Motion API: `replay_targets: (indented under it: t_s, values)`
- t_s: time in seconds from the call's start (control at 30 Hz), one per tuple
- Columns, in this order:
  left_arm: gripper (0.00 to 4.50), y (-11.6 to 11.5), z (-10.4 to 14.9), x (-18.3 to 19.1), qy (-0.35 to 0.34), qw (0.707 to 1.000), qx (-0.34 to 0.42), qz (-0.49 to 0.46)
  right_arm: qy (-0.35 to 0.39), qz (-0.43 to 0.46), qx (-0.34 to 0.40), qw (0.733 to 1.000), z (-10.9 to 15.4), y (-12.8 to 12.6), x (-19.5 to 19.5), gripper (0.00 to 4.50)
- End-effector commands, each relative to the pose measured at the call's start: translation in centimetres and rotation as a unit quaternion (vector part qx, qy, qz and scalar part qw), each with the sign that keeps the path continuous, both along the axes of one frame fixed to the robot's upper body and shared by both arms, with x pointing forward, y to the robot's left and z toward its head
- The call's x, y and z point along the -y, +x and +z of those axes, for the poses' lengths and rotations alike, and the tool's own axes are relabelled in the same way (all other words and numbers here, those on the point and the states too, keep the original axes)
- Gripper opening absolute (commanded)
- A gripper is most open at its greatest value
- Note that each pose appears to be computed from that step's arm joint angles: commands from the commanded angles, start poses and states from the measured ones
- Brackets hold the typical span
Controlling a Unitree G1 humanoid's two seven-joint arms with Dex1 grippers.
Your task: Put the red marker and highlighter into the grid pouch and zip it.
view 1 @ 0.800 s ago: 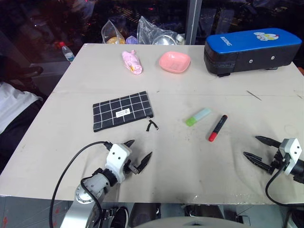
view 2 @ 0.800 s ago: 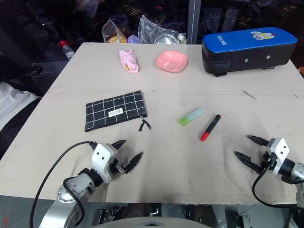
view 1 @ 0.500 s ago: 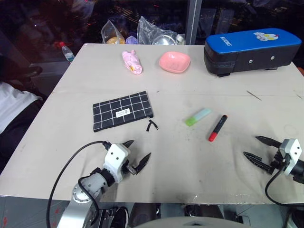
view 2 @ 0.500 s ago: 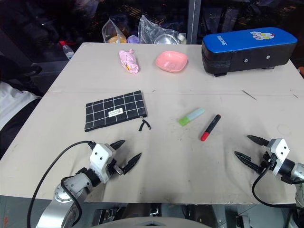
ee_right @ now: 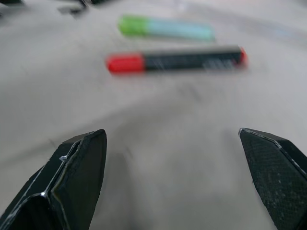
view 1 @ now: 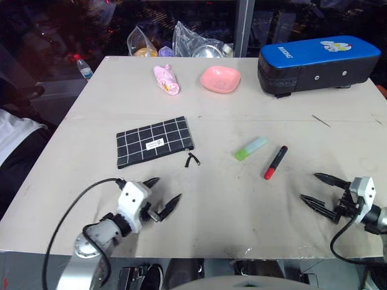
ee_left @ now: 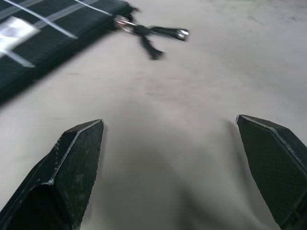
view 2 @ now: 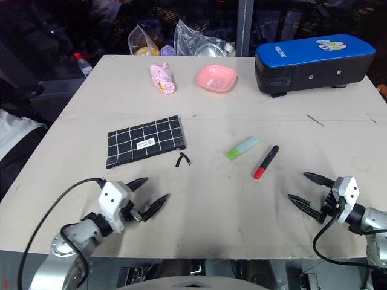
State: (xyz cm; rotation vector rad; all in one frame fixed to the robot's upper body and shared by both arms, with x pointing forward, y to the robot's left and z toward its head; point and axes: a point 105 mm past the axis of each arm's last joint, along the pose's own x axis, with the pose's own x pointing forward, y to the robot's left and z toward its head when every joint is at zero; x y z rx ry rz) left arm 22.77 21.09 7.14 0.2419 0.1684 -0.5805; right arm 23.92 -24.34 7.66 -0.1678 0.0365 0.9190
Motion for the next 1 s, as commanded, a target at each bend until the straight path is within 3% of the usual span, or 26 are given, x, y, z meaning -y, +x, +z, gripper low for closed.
replay_targets:
  t_s: [0.03,0.23,0.5,0.7,0.87,1.0]
  values:
    - [4.50,0.6,2.7,-3.7,0.019,0.999,0.043,0.026,0.023,0.043,0.030,0.998,2.2,0.0,-2.6,4.46]
    - [4.50,1.4,4.4,-11.5,0.088,0.990,0.057,0.099,0.032,0.084,0.058,0.994,4.2,0.2,-6.2,4.46]
    - [4.50,2.9,4.5,-18.0,0.167,0.973,0.052,0.153,0.002,0.085,0.073,0.994,5.1,0.9,-7.3,4.46]
    - [4.50,4.6,3.7,-19.2,0.213,0.966,0.035,0.141,0.004,0.082,0.084,0.993,6.4,1.6,-7.8,4.46]
    - [4.50,7.2,3.6,-17.8,0.250,0.963,0.035,0.091,0.018,0.067,0.093,0.993,7.6,2.4,-8.1,4.46]
    - [4.50,8.3,2.7,-16.1,0.321,0.947,0.026,0.020,0.018,0.066,0.095,0.993,7.9,2.4,-8.4,4.46]
